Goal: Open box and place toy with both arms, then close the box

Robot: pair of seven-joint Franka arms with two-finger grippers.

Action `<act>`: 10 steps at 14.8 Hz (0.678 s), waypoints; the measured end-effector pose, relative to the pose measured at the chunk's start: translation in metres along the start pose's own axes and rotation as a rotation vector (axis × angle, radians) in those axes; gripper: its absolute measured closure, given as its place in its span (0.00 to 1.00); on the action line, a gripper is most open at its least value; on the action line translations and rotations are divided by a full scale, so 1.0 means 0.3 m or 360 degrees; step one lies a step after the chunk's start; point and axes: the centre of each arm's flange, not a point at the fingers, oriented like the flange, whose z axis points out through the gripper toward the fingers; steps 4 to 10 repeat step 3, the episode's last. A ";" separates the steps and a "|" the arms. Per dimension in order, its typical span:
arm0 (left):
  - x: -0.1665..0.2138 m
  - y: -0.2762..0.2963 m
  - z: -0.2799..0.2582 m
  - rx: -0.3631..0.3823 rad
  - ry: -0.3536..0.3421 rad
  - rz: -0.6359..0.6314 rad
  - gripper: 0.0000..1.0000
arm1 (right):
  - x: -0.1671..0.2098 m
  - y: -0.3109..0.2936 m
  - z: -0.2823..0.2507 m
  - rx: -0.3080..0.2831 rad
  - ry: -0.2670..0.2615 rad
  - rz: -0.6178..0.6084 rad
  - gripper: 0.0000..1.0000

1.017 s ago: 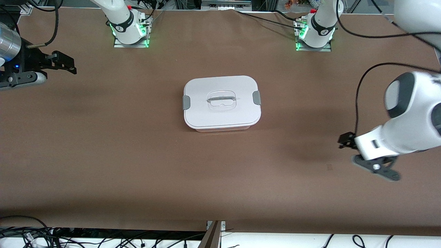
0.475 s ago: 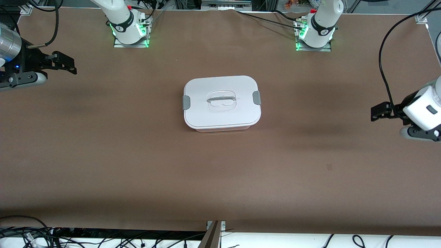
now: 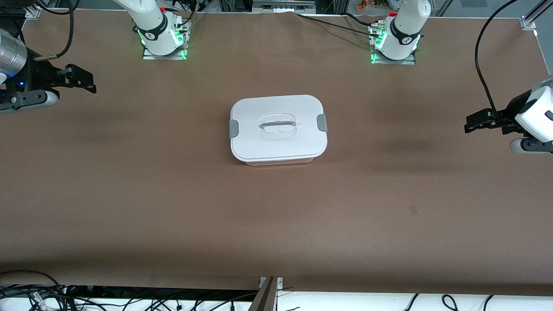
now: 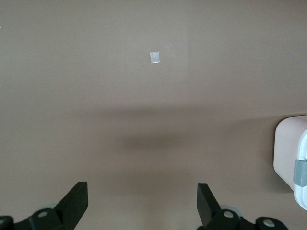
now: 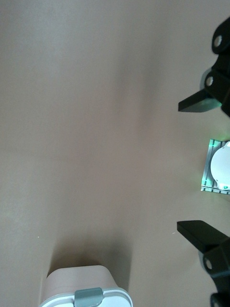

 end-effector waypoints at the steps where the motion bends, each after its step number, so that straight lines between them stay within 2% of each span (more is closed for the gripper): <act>1: 0.003 -0.007 0.007 -0.0001 -0.0008 -0.0006 0.00 | 0.000 0.000 0.000 0.0000 0.0000 0.0000 0.00; 10: 0.003 -0.010 0.013 -0.0001 -0.0021 -0.0008 0.00 | 0.000 0.000 0.000 0.0000 0.0000 0.0000 0.00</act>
